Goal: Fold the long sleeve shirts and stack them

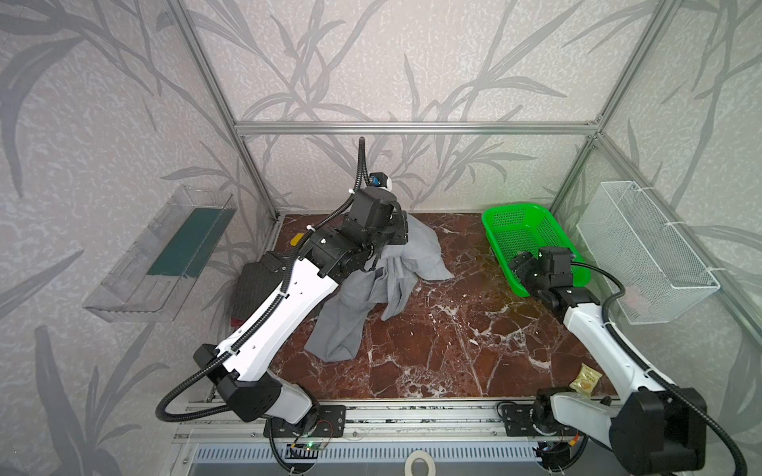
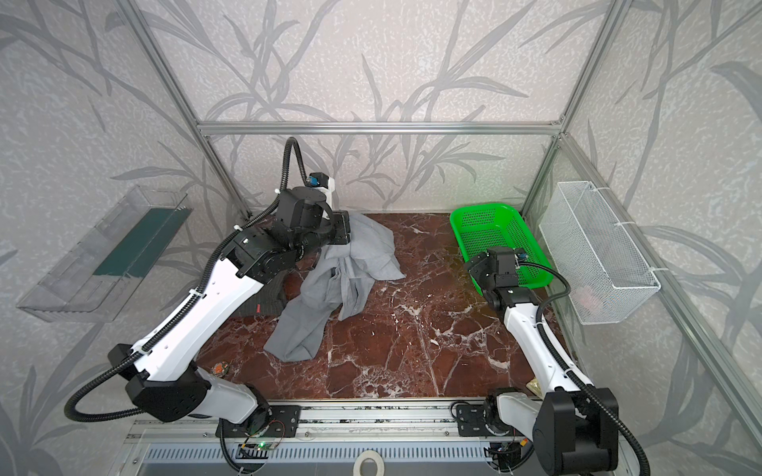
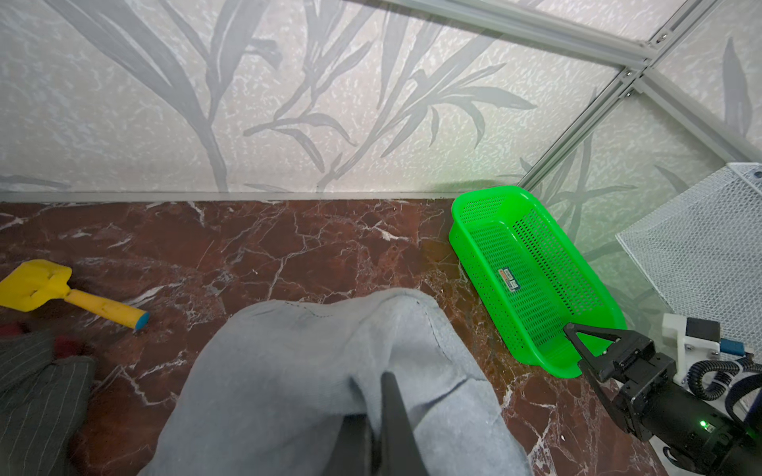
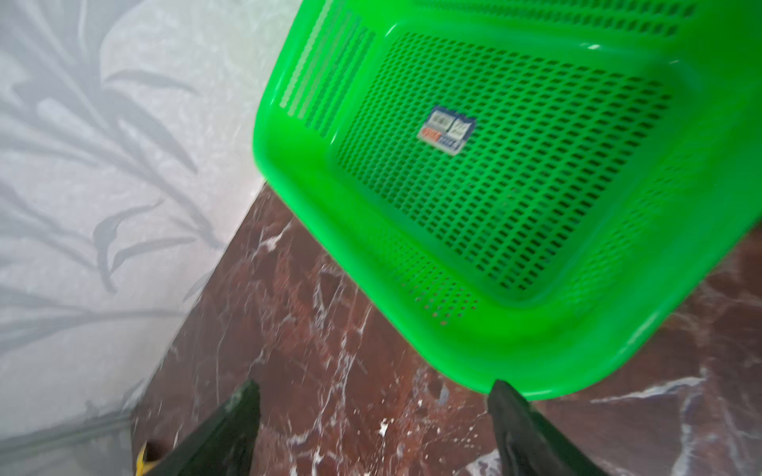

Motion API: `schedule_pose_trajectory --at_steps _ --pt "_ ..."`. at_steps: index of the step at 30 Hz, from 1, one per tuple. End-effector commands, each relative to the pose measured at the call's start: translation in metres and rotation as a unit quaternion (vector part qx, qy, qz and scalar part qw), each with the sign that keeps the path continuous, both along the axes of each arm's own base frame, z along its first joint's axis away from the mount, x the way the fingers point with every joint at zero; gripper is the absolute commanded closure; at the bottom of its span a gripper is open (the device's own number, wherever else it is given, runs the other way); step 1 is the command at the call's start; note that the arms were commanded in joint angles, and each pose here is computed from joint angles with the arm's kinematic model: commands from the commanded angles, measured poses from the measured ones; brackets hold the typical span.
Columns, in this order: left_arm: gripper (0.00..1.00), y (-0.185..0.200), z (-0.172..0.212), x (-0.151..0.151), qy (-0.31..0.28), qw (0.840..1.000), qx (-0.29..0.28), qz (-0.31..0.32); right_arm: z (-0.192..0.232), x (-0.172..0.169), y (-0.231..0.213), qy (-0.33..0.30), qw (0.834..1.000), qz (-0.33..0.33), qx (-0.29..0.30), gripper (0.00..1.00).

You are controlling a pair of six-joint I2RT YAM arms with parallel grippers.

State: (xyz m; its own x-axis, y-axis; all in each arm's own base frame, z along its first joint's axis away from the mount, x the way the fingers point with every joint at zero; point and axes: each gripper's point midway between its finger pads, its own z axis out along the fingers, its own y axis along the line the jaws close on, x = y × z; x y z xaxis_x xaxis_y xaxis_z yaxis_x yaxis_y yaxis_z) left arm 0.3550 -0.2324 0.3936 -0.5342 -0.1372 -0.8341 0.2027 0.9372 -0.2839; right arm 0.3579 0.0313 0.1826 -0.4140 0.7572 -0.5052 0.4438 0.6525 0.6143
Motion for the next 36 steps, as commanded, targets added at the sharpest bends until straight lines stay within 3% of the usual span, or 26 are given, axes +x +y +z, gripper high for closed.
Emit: schedule_pose_trajectory --at_steps 1,4,8,13,17,22,24,27,29,32,36 --pt "1.00 0.006 -0.004 0.003 0.022 1.000 -0.001 0.022 0.019 -0.010 0.059 -0.039 0.991 0.125 0.003 0.15" --pt "1.00 0.003 -0.019 0.009 0.050 0.998 0.000 0.025 0.046 -0.028 0.110 -0.075 0.975 0.210 0.005 0.15" --pt "1.00 0.002 -0.035 0.018 0.087 0.996 -0.018 0.028 0.085 -0.059 0.167 -0.164 0.941 0.295 0.030 0.15" --pt "1.00 -0.003 -0.047 0.021 0.113 0.992 -0.039 0.029 0.077 -0.073 0.218 -0.194 0.904 0.381 0.026 0.14" --pt "1.00 -0.004 -0.051 0.020 0.123 0.991 -0.051 0.033 0.059 -0.067 0.237 -0.198 0.896 0.397 -0.002 0.14" --pt "1.00 -0.001 -0.050 0.018 0.126 0.989 -0.066 0.037 0.031 -0.052 0.250 -0.169 0.903 0.395 -0.002 0.15" --pt "1.00 -0.003 -0.051 0.016 0.130 0.988 -0.074 0.032 0.030 -0.047 0.256 -0.172 0.900 0.401 -0.003 0.25" --pt "1.00 -0.002 -0.056 0.012 0.136 0.988 -0.074 0.029 0.041 -0.041 0.256 -0.191 0.898 0.396 -0.018 0.52" --pt "0.93 0.006 -0.062 0.008 0.139 0.988 -0.067 0.031 0.053 -0.039 0.247 -0.204 0.898 0.388 -0.046 0.74" --pt "0.78 0.026 -0.074 0.005 0.147 0.986 -0.059 0.042 0.075 -0.038 0.230 -0.218 0.897 0.380 -0.062 0.97" --pt "0.50 0.049 -0.091 -0.001 0.167 0.984 -0.050 0.039 0.099 -0.037 0.195 -0.216 0.907 0.354 -0.078 1.00"
